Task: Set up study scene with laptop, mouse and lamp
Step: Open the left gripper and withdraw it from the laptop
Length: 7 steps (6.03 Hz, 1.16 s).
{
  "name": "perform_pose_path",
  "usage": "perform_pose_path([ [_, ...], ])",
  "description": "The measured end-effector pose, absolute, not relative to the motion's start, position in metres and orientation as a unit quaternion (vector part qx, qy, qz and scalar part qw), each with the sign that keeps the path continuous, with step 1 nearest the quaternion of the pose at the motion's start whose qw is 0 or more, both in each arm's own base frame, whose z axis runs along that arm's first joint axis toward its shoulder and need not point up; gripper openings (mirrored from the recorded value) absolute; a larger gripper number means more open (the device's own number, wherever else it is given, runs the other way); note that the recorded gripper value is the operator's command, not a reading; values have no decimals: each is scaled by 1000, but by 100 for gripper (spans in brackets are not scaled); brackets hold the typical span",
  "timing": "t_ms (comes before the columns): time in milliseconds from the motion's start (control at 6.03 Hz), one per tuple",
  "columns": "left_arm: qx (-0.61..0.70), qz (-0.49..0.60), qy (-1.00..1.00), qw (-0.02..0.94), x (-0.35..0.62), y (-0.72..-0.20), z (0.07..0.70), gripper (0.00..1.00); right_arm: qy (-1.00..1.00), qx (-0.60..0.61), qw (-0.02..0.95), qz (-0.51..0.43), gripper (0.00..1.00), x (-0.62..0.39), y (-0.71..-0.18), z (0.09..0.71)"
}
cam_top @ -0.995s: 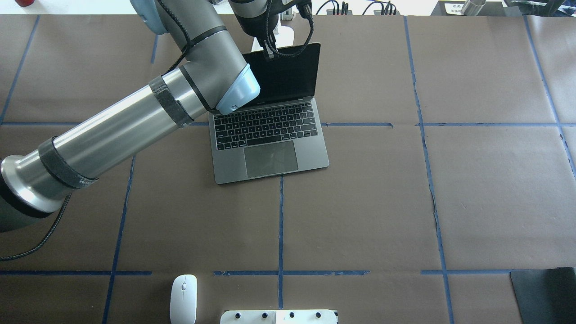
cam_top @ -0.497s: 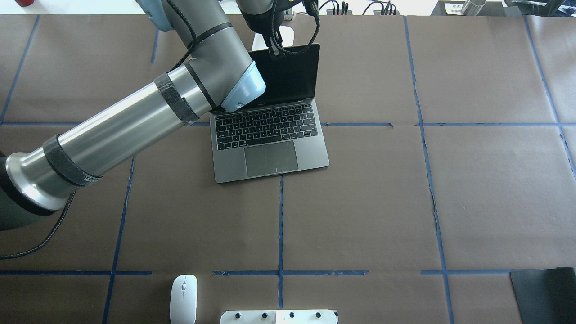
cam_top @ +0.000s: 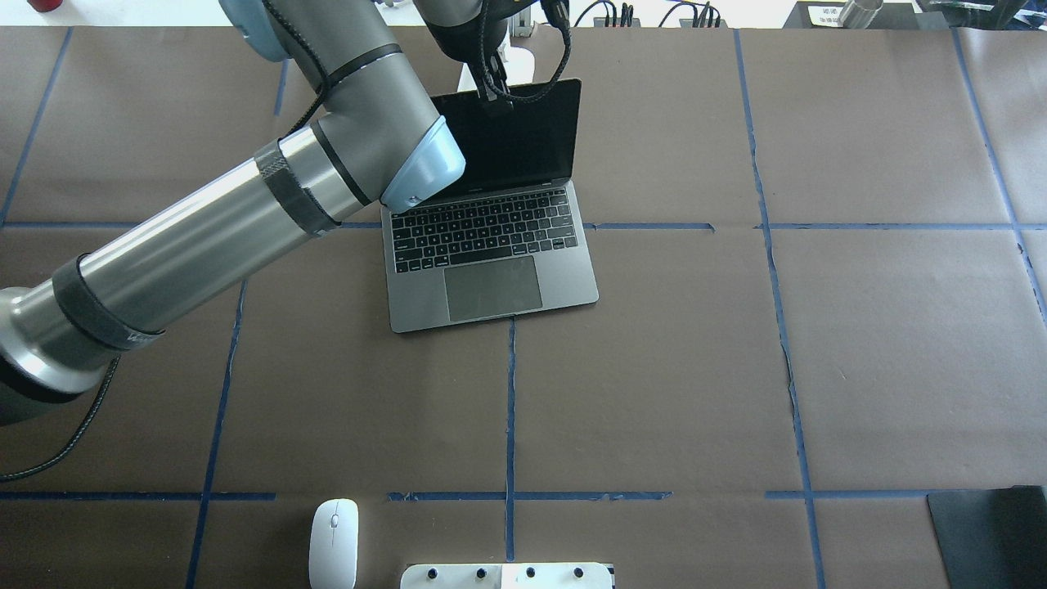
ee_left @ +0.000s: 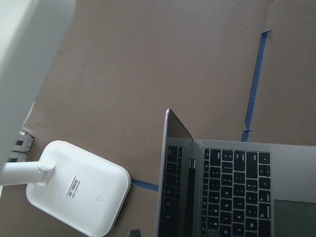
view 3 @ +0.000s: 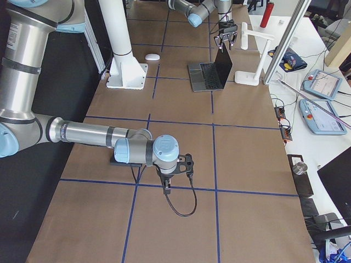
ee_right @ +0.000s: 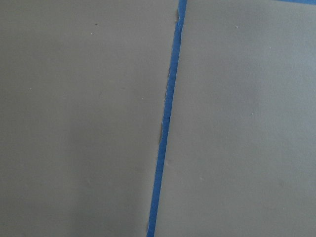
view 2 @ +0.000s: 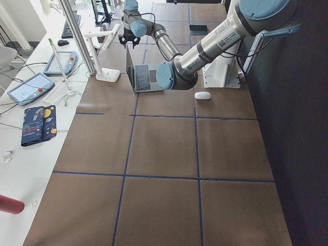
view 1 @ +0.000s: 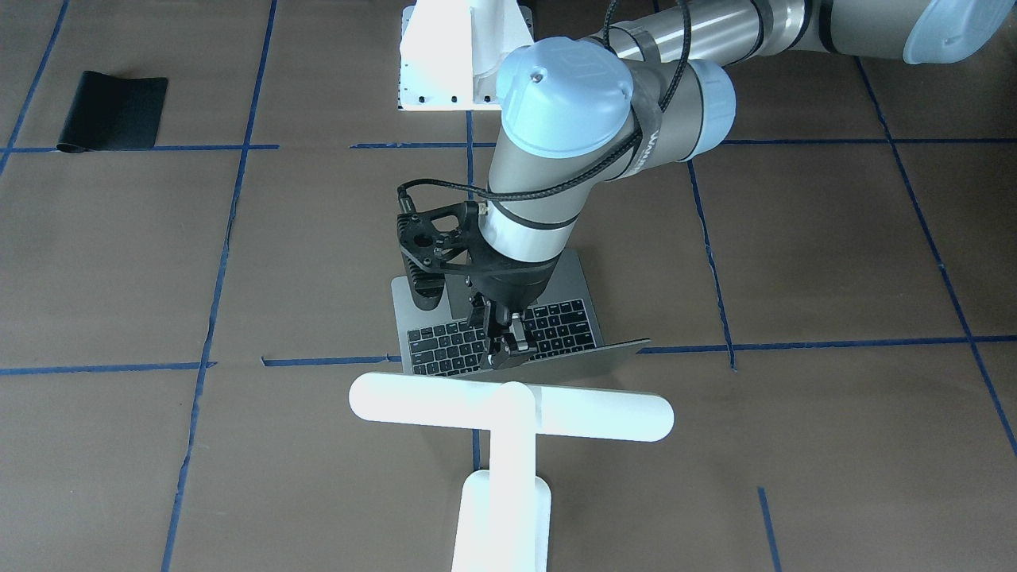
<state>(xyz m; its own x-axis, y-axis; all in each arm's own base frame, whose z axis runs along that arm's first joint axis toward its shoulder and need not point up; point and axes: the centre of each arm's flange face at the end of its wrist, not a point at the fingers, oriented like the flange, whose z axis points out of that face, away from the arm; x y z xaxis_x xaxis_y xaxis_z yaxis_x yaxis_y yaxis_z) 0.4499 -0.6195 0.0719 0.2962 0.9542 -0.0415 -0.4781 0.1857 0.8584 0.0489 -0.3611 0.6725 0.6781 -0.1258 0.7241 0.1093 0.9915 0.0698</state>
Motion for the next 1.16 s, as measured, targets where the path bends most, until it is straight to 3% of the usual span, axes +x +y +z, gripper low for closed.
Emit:
perform_pose_path([
  [332, 384, 519, 297, 704, 384, -560, 130, 74, -396, 12, 916, -66, 100, 49, -361, 672],
  [497, 377, 533, 280, 703, 349, -537, 156, 98, -396, 12, 916, -67, 100, 49, -361, 672],
  [1161, 310, 530, 226, 756, 222, -535, 290, 96, -396, 26, 915, -71, 100, 49, -362, 669],
])
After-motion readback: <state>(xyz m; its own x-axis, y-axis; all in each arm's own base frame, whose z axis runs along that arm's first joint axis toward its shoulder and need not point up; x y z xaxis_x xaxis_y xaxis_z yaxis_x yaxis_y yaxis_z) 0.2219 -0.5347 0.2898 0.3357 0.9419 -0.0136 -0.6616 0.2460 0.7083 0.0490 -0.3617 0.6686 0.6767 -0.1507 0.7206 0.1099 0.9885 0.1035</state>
